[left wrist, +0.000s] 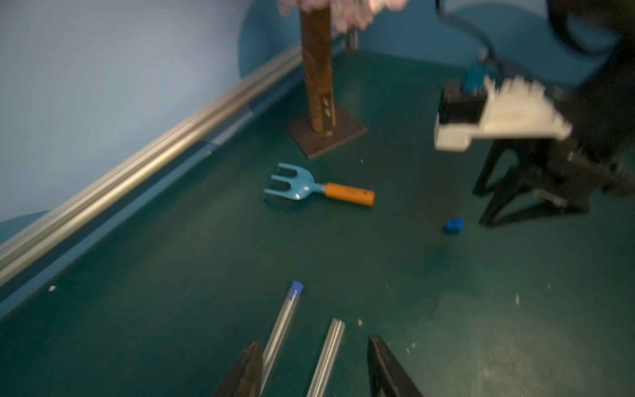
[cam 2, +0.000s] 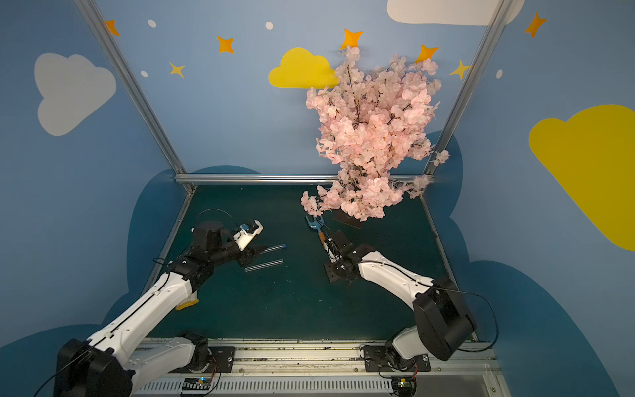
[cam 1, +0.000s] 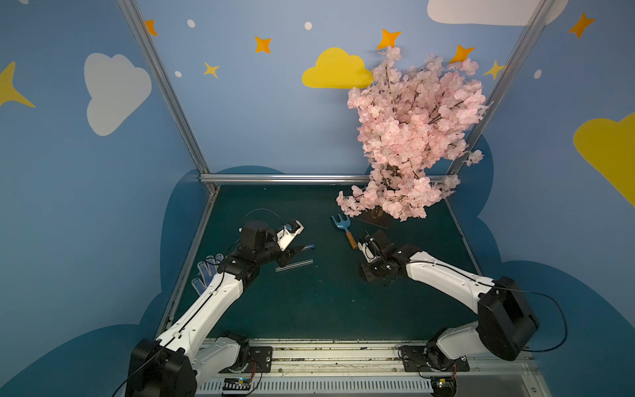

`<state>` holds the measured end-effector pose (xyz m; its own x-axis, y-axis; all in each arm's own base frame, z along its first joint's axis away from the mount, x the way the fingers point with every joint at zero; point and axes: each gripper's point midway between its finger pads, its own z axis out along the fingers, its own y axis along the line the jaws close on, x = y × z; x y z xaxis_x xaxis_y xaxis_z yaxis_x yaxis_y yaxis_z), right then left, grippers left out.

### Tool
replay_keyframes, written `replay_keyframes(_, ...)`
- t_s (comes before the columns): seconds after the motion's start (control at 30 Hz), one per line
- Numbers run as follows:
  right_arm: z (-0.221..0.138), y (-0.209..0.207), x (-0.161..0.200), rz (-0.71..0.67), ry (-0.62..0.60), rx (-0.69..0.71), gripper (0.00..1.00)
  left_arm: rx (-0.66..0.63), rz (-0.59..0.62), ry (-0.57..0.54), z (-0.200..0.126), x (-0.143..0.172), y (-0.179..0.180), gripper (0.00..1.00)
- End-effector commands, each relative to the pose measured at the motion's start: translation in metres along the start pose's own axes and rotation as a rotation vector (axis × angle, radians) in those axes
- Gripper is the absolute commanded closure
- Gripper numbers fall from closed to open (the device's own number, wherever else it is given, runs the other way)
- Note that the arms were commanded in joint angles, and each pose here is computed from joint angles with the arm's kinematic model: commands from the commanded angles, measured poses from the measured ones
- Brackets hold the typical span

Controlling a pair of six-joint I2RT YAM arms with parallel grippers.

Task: Insert stoppers into test tubes
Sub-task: Pick up the test tube at the center of the board.

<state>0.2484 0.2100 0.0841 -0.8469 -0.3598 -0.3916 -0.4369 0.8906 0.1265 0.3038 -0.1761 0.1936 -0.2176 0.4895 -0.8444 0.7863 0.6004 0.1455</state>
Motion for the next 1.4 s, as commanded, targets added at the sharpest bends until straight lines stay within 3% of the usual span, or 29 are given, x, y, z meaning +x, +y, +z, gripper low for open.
replay_keyframes(0.0,-0.012,0.005,0.003,0.023,-0.038,-0.045,0.51,0.164,0.112,0.194,0.011,0.047,-0.031,0.50)
replay_keyframes(0.13,-0.029,0.010,0.006,0.023,-0.075,-0.083,0.51,0.227,0.142,0.397,0.026,0.079,-0.026,0.52)
replay_keyframes(0.33,-0.049,0.009,0.009,0.029,-0.133,-0.104,0.51,0.308,0.153,0.564,0.038,0.104,-0.023,0.53)
replay_keyframes(0.73,-0.059,0.010,0.014,0.027,-0.140,-0.124,0.51,0.299,0.177,0.692,0.068,0.133,-0.004,0.57)
replay_keyframes(1.37,-0.060,0.008,0.020,0.038,-0.124,-0.123,0.51,0.344,0.205,0.829,0.081,0.166,-0.005,0.66)
